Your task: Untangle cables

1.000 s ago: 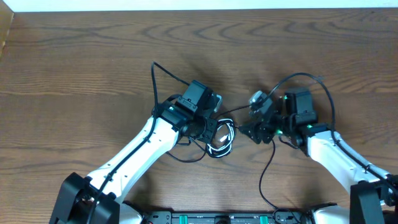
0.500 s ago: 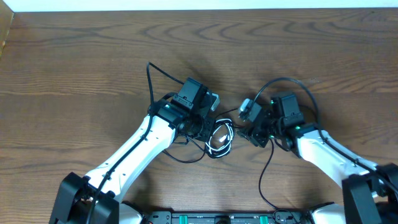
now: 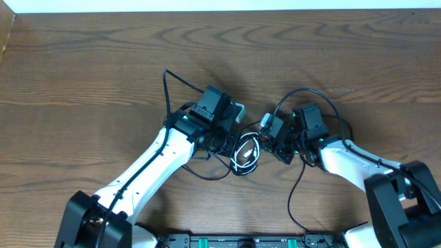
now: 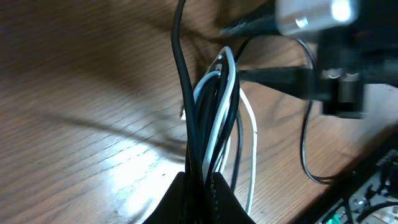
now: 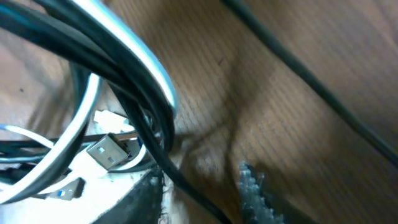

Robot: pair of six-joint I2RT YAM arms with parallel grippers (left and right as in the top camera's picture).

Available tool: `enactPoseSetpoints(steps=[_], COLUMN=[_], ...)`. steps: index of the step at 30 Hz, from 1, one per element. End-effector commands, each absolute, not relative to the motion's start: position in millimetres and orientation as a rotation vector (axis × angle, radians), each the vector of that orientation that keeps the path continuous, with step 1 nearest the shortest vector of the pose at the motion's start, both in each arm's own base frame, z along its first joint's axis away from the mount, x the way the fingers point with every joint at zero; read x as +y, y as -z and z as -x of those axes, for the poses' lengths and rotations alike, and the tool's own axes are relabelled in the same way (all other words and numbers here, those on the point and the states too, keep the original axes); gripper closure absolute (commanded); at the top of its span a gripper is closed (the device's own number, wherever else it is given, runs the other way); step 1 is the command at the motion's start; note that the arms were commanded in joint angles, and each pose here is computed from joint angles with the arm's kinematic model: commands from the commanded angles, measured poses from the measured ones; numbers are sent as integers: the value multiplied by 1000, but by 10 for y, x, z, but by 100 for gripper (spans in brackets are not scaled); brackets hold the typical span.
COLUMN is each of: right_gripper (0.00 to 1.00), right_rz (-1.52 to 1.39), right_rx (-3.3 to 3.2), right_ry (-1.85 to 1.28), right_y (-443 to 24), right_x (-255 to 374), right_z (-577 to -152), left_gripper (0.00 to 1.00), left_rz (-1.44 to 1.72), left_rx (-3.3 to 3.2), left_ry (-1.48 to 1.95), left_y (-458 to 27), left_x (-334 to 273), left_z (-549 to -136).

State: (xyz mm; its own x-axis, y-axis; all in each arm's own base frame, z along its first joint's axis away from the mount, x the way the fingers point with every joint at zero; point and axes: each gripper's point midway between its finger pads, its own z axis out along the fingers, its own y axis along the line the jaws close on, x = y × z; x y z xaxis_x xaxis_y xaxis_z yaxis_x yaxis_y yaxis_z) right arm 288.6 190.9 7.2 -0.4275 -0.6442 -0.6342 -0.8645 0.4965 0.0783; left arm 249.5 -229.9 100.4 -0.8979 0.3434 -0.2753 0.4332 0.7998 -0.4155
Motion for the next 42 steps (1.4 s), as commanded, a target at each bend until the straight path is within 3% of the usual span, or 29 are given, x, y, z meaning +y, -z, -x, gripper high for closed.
enactPoseSetpoints(steps=[1,4,8,10,13,15,28,42], right_gripper=[74,99,99,99,99,99,99,99], right_rz=[1247,1222,1116,1073,1035,1024,904,1007], right_rx=[2199,2187,2220,2231,2229,2215,2150,1941], right_ry=[-540,-539,-570,-582,-591,-589,-616,-983], right_y=[-38,-74,-140,-180,-259,-326,-876,-1366], right_x=[1925,1944,1963,1970,1978,1980,1960,2237], right_z=[-2889,-2938,-2991,-3009,-3032,-3047,-3042,-2698], left_gripper=[92,92,91,71,31,22,20,20], left_rz=[-635,-634,-633,-632,-629,-628,-570,153], left_rx=[2797,2795,2794,2795,2796,2796,2809,2805], left_ry=[770,765,758,759,759,759,731,214], left_y=[-1008,-1007,-1005,-1005,-1004,-1005,-982,-740], left_x=[-2341,-2339,-2334,-2334,-2333,-2334,-2313,-1720], left_z=[-2455,-2463,-2470,-2468,-2468,-2469,-2517,-3011])
